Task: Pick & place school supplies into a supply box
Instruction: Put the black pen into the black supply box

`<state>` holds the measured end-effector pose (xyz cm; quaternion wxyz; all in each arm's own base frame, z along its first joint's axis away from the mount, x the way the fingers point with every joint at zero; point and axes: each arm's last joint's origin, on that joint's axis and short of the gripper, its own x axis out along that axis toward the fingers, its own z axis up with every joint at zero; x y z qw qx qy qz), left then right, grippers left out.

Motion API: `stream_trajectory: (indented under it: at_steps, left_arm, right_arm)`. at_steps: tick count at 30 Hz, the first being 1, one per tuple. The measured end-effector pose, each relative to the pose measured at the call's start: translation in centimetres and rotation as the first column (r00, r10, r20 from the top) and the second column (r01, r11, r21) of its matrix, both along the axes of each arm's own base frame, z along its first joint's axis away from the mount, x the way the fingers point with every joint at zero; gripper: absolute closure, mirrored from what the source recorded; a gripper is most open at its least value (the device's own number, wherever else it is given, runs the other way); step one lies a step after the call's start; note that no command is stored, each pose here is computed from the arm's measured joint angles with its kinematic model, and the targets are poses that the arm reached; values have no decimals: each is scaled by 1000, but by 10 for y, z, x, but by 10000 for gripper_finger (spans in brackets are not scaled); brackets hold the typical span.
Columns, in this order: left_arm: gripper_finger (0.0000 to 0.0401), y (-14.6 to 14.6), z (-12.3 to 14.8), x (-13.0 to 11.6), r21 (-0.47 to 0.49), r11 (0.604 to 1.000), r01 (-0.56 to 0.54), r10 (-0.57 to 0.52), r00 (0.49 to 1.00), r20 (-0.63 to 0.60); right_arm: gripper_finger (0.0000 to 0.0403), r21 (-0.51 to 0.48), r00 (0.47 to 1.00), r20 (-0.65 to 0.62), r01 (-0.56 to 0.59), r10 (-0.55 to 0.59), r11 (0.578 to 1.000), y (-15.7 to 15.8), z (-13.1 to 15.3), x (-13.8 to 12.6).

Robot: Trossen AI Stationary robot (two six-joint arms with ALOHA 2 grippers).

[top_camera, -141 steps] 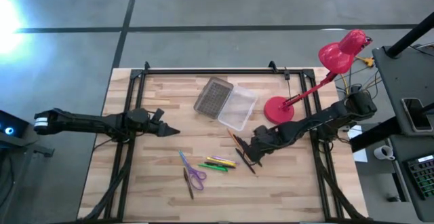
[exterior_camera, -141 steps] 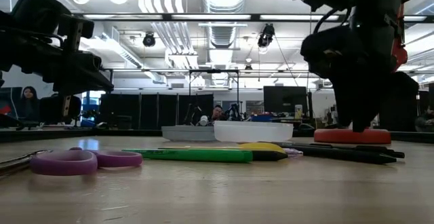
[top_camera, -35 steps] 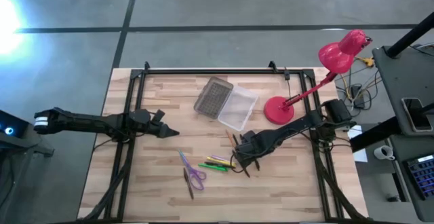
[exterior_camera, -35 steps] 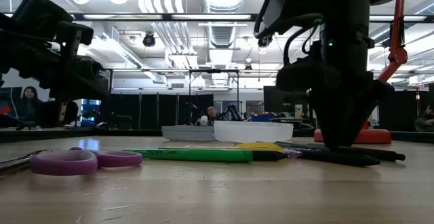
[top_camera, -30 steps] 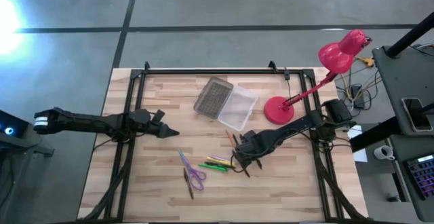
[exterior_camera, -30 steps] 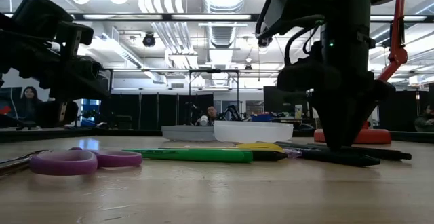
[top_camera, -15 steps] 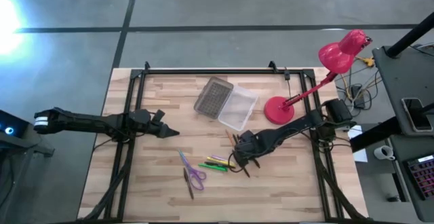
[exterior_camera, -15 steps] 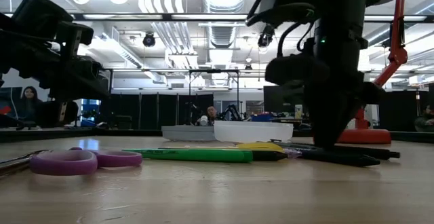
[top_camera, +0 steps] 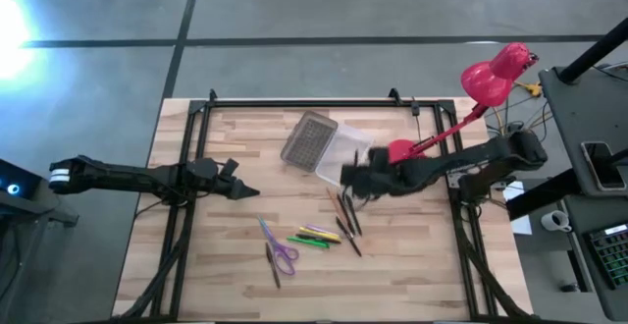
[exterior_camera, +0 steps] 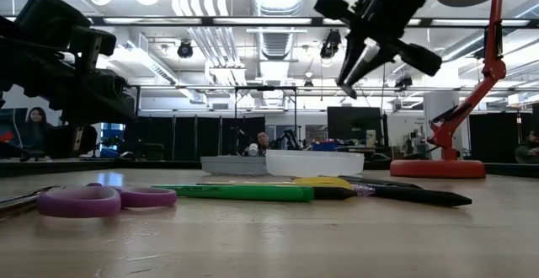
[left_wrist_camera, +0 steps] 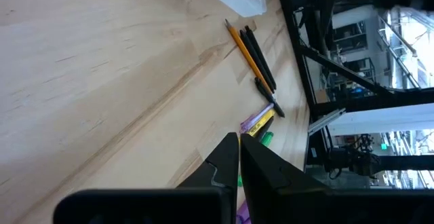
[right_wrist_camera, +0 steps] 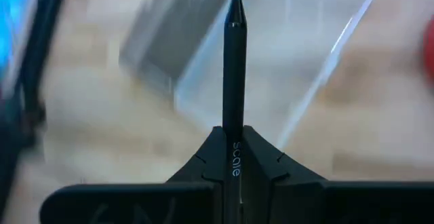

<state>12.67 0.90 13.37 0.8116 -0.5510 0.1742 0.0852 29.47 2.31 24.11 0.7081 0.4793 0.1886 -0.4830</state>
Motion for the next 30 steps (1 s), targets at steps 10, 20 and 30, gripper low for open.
stream_trajectory:
  at_steps: [10,20,30]
  left_arm:
    - [401,0,1,0,1,1000,0,0,1000,8]
    - [401,0,3,1,-18,1000,-8,9,1000,13]
    - [401,0,3,1,-18,1000,-8,9,1000,13]
  right_arm:
    - [390,96,943,41,326,-331,940,-77,-31,17]
    - [327,317,943,49,298,-329,901,-93,-71,45]
    - [292,256,972,39,213,-231,943,-94,-60,41]
